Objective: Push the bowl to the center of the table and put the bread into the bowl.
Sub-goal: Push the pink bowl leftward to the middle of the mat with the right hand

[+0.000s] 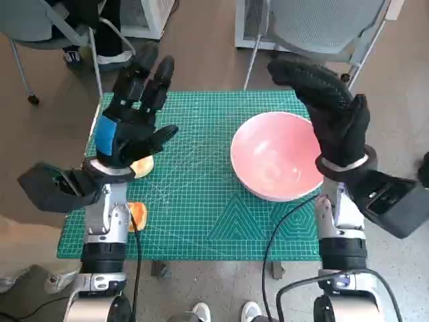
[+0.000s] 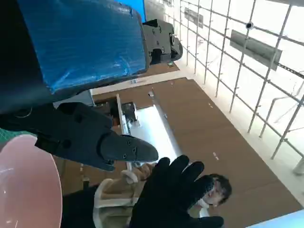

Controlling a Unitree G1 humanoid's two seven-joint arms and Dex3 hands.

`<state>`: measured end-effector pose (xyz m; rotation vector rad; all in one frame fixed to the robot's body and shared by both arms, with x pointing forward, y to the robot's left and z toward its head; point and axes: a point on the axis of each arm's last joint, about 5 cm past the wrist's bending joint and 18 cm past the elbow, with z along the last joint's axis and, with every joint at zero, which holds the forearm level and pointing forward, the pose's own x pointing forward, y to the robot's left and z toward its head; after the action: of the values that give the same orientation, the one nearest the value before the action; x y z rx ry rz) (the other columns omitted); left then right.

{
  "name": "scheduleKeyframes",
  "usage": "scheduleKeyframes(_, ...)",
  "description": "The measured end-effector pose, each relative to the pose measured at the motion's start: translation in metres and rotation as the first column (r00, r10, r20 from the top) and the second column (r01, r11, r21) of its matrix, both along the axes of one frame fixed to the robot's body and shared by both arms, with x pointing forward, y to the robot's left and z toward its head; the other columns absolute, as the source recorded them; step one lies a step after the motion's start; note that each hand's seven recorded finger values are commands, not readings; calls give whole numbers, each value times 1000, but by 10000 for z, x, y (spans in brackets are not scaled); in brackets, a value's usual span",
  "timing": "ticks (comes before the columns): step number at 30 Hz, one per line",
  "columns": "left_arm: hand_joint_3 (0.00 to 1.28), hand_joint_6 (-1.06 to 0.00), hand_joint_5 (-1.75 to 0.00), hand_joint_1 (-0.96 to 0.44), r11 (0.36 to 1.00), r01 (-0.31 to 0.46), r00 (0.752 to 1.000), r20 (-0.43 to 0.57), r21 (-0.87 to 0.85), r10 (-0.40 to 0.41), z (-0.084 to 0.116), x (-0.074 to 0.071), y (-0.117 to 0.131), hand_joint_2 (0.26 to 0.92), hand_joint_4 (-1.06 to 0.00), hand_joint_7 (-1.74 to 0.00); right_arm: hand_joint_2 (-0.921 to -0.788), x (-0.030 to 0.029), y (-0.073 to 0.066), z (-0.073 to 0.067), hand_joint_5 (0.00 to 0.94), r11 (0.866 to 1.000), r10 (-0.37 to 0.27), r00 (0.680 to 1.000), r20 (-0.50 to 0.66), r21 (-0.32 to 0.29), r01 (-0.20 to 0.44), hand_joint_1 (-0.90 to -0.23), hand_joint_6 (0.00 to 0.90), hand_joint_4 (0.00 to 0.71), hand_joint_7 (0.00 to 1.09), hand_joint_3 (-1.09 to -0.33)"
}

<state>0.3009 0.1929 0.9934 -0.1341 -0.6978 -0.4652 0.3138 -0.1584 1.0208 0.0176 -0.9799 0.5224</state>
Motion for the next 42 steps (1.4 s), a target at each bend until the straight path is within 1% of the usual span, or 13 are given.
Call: scheduleKeyframes(42,230,-50,-2,-541,1000,-17,1000,6,12,17,24,-6,3,921,-57,-283,-921,-3,-1,4,0,1000,3,1000,9,9,-3,-675,43,121,363,-824)
